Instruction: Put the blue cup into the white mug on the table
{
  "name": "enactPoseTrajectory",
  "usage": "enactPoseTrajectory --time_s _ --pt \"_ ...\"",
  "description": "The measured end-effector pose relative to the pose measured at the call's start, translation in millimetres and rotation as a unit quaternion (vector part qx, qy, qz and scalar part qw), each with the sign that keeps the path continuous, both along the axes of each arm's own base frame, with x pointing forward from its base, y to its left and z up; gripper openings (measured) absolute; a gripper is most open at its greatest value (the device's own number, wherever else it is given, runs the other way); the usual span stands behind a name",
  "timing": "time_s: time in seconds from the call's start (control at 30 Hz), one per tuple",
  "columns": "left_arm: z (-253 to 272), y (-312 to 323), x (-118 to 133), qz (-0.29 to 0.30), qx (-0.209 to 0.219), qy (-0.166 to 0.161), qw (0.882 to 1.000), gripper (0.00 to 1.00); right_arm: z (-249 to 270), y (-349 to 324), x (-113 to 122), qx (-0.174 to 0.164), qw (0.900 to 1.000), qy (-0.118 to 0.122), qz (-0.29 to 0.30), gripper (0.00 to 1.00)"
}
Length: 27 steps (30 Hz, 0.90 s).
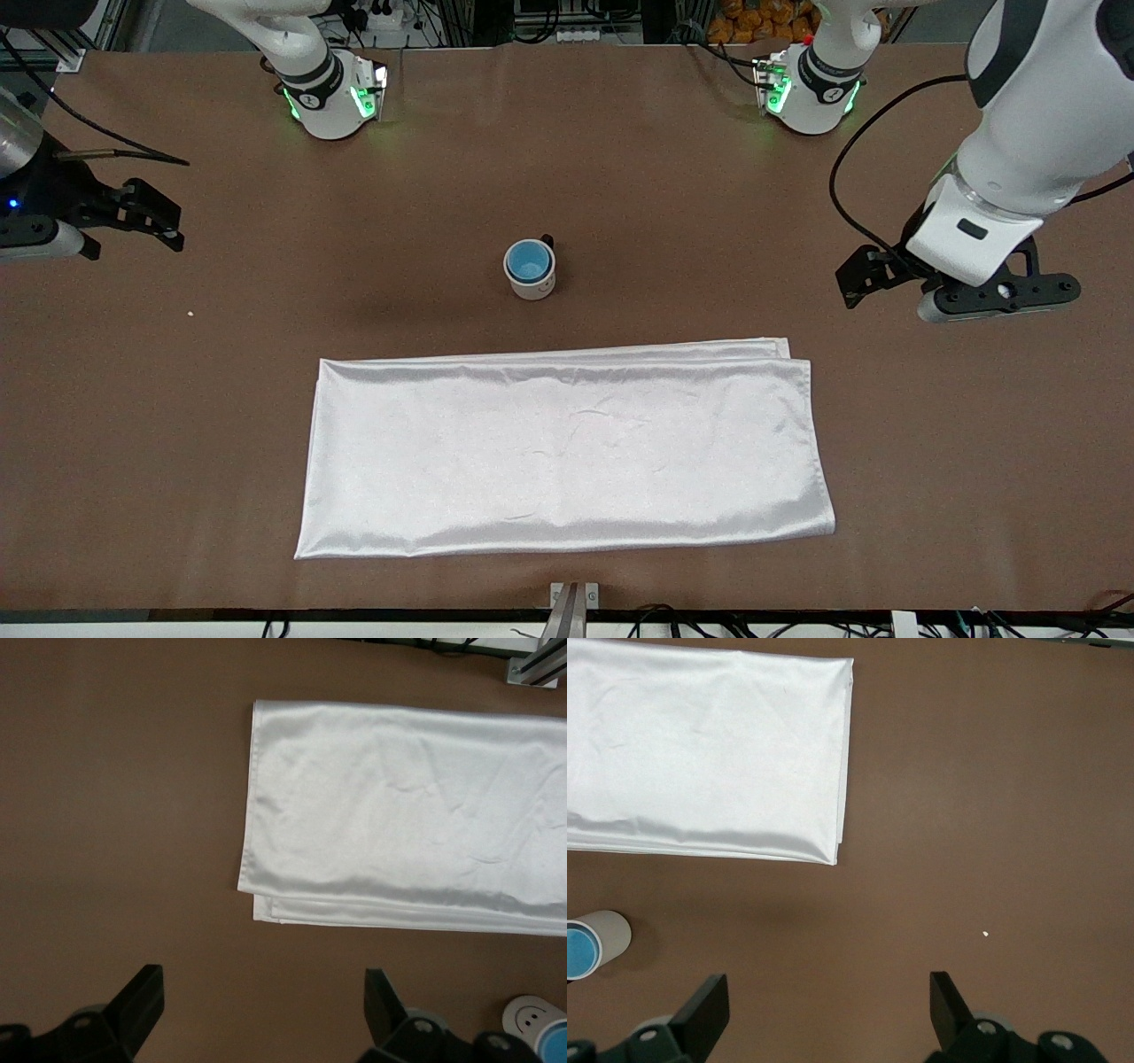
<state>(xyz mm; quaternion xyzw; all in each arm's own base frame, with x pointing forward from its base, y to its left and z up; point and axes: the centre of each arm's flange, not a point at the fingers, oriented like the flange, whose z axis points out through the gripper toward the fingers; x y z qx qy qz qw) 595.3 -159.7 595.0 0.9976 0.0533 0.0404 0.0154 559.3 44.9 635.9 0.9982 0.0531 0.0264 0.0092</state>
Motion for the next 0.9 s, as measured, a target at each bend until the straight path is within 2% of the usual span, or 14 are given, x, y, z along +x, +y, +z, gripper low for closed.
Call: enactPoseTrajectory --time_s 0.2,0.9 --pt "-3 39 4 0.020 -0.034 0.025 0.999 1.00 0 0 0 0.000 1.000 0.000 0.000 1.00" --pt "-1 49 3 -0.011 -0.032 0.023 0.999 1.00 -1 1 0 0.000 1.000 0.001 0.002 1.00"
